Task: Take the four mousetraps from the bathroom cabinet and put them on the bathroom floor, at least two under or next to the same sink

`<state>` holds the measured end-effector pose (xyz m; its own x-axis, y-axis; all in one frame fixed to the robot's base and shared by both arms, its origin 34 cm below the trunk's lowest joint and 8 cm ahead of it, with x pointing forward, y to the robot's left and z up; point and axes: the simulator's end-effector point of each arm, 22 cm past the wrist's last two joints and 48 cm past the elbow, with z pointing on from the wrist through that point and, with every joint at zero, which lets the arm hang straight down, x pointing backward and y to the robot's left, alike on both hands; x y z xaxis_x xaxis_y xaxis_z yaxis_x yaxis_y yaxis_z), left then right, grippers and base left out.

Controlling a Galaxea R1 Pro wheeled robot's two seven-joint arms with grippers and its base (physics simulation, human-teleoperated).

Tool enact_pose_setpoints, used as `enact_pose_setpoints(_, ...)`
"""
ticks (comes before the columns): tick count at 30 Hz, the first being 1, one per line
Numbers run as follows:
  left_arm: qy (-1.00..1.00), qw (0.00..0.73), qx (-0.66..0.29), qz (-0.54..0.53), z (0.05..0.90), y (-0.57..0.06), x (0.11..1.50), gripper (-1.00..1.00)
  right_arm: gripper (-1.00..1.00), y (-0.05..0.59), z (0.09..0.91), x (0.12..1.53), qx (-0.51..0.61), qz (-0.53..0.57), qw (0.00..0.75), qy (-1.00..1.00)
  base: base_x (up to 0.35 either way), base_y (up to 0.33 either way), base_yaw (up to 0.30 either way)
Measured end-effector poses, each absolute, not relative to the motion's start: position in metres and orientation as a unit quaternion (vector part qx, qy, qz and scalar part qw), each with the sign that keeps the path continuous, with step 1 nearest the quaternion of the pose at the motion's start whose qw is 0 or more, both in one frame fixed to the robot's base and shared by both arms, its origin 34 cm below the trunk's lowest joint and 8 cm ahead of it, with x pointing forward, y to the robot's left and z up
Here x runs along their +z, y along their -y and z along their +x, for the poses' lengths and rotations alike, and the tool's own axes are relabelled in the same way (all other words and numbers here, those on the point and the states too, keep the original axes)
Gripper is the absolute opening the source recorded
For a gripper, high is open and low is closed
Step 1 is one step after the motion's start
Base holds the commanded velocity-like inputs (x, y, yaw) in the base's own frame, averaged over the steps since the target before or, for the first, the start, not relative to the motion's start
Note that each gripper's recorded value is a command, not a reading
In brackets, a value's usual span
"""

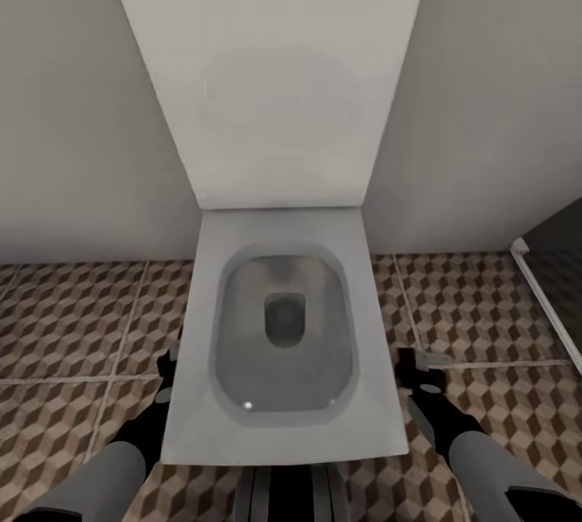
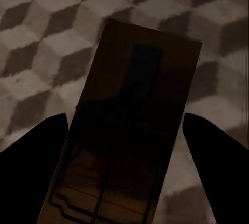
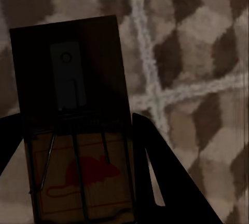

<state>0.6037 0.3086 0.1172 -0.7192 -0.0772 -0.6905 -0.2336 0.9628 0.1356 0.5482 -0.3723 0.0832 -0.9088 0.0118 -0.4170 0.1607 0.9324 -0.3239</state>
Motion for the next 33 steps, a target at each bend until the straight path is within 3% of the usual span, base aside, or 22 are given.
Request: enact_pose_setpoints(33, -0.92, 0.358, 0.136, -0.086, 0.594, -0.351, 0.116, -1.0, -1.0, 0.379, 0.548, 0.086, -0.196, 0.046, 0.208, -0.957, 0.0, 0.0, -0.006)
